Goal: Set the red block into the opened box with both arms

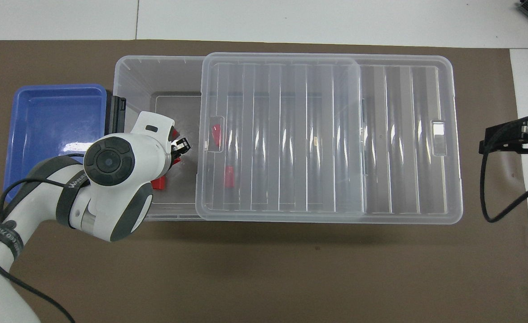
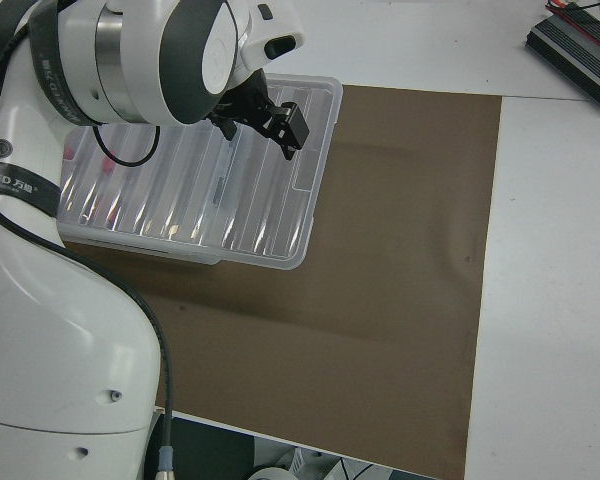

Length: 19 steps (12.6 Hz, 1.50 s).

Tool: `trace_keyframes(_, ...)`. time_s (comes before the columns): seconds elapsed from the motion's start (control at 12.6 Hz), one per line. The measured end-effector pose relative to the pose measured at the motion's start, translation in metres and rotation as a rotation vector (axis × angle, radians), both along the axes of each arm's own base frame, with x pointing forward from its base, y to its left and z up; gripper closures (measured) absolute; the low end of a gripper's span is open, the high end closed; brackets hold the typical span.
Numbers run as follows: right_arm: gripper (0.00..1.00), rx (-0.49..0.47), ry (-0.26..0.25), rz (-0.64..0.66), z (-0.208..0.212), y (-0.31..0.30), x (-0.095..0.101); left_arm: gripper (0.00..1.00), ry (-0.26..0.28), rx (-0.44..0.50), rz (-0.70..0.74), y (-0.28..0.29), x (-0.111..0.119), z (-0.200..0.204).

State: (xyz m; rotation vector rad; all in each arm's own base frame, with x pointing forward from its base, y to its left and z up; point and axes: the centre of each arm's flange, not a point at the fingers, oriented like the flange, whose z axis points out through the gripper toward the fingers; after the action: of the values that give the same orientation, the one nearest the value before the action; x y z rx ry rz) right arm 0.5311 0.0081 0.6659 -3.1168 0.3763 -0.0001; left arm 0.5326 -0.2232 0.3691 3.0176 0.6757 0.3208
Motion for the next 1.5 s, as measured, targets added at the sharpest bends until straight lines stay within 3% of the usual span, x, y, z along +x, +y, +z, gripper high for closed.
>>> trace_keyframes(0.4,0.00,0.000,-0.004,-0.026,0.003,-0.014,-0.002,0.66,0.006,0.046,-0.009,-0.011,0.002,-0.046)
trace_keyframes(1.11,0.00,-0.002,-0.010,-0.011,0.004,-0.018,-0.005,0.66,0.012,0.069,-0.023,-0.025,-0.013,-0.064)
trace_keyframes(1.5,0.00,-0.003,-0.023,0.025,-0.005,-0.035,0.004,0.66,0.003,0.066,-0.034,-0.025,-0.017,-0.068)
